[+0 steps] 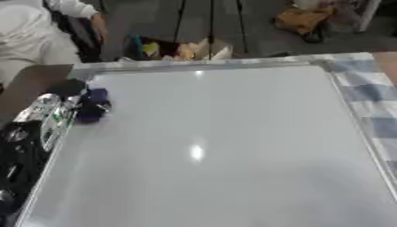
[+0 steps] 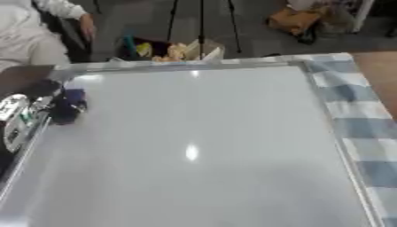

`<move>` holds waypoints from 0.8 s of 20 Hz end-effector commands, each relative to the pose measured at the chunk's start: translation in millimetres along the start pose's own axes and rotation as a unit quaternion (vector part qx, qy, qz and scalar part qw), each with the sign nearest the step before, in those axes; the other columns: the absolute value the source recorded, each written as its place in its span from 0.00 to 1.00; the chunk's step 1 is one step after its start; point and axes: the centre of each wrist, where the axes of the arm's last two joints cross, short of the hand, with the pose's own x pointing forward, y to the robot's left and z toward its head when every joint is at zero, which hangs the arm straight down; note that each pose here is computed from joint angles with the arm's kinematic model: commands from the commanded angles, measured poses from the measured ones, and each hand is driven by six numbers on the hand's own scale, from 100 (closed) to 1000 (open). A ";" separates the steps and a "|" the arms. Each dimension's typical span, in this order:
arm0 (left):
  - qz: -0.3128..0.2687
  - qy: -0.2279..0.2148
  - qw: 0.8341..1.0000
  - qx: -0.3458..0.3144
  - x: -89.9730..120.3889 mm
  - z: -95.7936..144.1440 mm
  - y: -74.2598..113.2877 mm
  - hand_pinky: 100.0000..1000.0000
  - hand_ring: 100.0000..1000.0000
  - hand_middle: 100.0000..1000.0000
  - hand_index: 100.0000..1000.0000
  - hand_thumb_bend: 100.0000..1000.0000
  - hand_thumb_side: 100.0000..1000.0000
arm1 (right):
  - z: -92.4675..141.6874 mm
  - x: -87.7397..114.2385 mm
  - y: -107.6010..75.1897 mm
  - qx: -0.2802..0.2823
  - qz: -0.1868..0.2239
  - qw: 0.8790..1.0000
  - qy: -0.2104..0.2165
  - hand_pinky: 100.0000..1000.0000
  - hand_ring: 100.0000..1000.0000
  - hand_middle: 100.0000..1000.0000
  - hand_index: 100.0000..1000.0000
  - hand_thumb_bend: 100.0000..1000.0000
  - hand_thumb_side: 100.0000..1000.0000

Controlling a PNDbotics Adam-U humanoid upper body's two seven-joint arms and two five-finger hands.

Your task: Wipe the whiteboard clean with a brush.

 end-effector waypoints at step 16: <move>-0.025 -0.087 0.996 0.011 59.9 2.9 15.7 0.23 0.34 0.21 0.29 0.00 0.67 | -10.0 2.2 -6.2 0.005 -0.002 1.000 -0.015 0.76 0.79 0.67 0.84 0.00 0.96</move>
